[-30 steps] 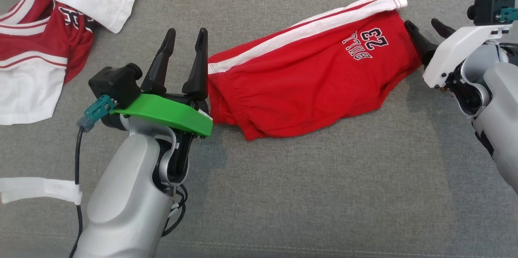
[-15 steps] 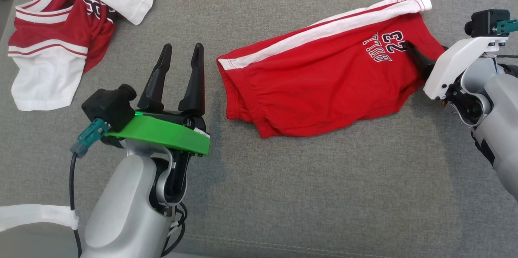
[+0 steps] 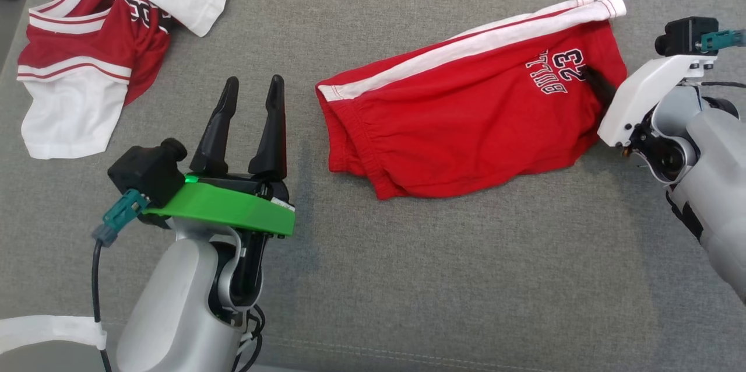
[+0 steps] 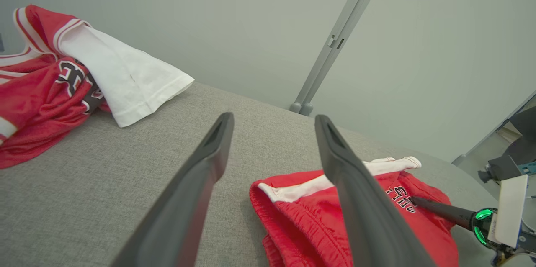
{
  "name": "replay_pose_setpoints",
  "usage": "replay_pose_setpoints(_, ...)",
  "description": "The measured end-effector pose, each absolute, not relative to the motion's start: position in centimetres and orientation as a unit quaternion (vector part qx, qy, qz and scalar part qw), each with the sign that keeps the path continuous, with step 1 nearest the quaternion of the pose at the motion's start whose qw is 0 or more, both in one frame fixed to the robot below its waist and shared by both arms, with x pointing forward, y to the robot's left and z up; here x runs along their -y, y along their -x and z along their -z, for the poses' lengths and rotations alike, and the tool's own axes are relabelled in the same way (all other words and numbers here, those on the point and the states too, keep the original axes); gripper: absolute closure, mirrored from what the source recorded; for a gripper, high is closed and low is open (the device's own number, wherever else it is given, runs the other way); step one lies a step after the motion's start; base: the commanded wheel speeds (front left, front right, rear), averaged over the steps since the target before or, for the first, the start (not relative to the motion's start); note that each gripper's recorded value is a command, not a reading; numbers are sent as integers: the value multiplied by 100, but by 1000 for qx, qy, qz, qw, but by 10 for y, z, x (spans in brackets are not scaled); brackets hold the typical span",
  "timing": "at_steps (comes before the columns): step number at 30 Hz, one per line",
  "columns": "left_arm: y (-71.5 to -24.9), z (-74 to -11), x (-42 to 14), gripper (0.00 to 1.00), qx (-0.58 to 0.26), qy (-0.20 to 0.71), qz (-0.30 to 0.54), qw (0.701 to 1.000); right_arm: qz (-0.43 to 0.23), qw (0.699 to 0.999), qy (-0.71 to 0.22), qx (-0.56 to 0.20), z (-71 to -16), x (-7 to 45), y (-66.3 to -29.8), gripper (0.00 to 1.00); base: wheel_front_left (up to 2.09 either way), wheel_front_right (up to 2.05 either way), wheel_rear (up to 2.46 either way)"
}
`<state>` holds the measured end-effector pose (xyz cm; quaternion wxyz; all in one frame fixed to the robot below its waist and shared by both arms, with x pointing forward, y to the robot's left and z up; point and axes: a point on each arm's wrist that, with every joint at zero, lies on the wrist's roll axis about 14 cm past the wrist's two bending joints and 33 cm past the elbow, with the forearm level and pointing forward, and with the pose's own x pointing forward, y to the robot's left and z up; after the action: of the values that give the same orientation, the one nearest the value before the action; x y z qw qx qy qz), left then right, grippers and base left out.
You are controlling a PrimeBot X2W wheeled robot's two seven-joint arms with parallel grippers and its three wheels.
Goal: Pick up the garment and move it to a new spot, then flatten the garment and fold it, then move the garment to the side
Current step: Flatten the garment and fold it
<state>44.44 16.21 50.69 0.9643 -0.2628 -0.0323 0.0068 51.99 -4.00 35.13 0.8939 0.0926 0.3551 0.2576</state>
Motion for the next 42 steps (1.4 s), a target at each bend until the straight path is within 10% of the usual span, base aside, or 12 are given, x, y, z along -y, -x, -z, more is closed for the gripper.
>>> replay_pose_setpoints(39,-432,-532,-111,0,53,279,65,957,-163,936,-198,-242,-385,106,-440,100,0,0,0)
replay_pose_setpoints(42,-431,-535,-107,0,55,280,72,956,-155,938,-197,-240,-386,110,-438,57,0,0,0)
